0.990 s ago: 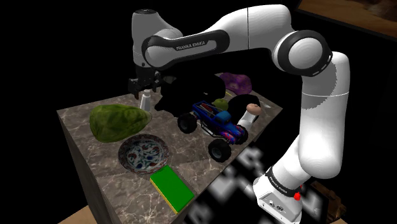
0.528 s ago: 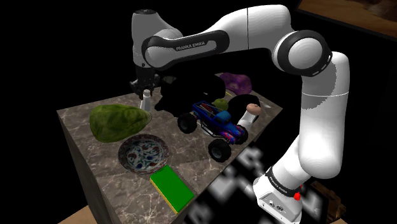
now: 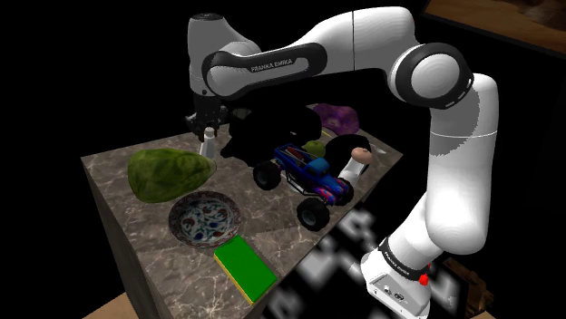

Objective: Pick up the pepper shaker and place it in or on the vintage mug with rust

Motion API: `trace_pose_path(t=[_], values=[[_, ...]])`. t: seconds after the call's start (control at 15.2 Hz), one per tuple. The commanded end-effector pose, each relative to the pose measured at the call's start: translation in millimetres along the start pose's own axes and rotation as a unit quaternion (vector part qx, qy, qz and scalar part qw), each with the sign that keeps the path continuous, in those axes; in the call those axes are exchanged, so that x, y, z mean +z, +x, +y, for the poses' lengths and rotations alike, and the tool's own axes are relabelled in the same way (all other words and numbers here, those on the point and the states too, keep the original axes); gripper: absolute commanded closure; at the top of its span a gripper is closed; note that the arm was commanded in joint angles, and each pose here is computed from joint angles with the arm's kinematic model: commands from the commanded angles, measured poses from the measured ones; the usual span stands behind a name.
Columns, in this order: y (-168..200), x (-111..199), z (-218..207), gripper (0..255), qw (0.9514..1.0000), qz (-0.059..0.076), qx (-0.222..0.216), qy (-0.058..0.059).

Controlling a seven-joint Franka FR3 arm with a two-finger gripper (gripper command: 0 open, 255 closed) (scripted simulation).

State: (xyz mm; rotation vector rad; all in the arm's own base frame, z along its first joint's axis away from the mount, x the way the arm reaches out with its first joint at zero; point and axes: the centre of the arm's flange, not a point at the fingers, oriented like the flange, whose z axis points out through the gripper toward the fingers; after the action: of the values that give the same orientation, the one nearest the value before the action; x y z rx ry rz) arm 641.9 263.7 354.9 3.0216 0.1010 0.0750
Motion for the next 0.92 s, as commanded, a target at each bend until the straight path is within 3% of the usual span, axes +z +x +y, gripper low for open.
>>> trace_pose_path(t=[0.0,0.86], values=[[0.1,-4.9,0.4,255,1.0000,0.000,0.000,0.000],[3.3,-72.9,8.5,255,1.0000,0.000,0.000,0.000]])
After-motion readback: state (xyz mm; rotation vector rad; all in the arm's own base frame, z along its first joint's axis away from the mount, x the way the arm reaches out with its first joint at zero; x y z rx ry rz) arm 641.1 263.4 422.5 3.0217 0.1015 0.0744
